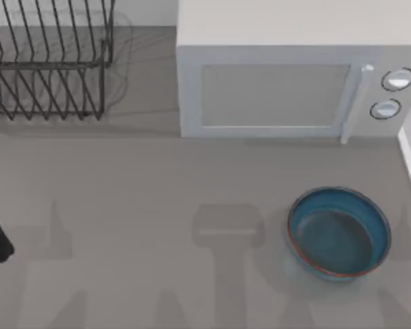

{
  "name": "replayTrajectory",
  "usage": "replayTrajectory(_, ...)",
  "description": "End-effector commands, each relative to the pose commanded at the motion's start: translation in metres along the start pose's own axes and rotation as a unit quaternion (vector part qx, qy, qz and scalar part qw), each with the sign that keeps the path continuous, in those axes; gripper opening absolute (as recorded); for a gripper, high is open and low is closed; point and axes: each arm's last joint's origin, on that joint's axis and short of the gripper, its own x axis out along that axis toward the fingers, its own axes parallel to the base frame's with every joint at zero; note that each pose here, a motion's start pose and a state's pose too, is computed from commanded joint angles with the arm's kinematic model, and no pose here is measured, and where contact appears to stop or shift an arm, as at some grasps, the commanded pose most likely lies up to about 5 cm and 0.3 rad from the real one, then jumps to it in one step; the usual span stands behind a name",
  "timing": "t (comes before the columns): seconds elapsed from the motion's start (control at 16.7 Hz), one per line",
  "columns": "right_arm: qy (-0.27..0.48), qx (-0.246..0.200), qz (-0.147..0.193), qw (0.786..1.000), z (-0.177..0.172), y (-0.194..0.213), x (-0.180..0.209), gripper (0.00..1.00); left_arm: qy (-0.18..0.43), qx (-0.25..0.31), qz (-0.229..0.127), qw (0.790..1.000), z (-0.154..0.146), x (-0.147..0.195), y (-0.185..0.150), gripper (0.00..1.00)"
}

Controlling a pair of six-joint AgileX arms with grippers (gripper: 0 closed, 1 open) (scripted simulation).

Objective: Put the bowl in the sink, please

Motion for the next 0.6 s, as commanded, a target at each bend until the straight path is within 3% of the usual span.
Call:
replayTrajectory(0.3,0.03,0.008,0.009,0.999,0.011,0.002,0.0,1.0,0.0,0.0,0.0,1.0,0.0,0.0,0.0,1.0)
replayTrajectory(0.6,0.178,0.035,0.031,0.983,0.052,0.01,0.015,1.0,0.0,0.0,0.0,1.0,0.0,0.0,0.0,1.0)
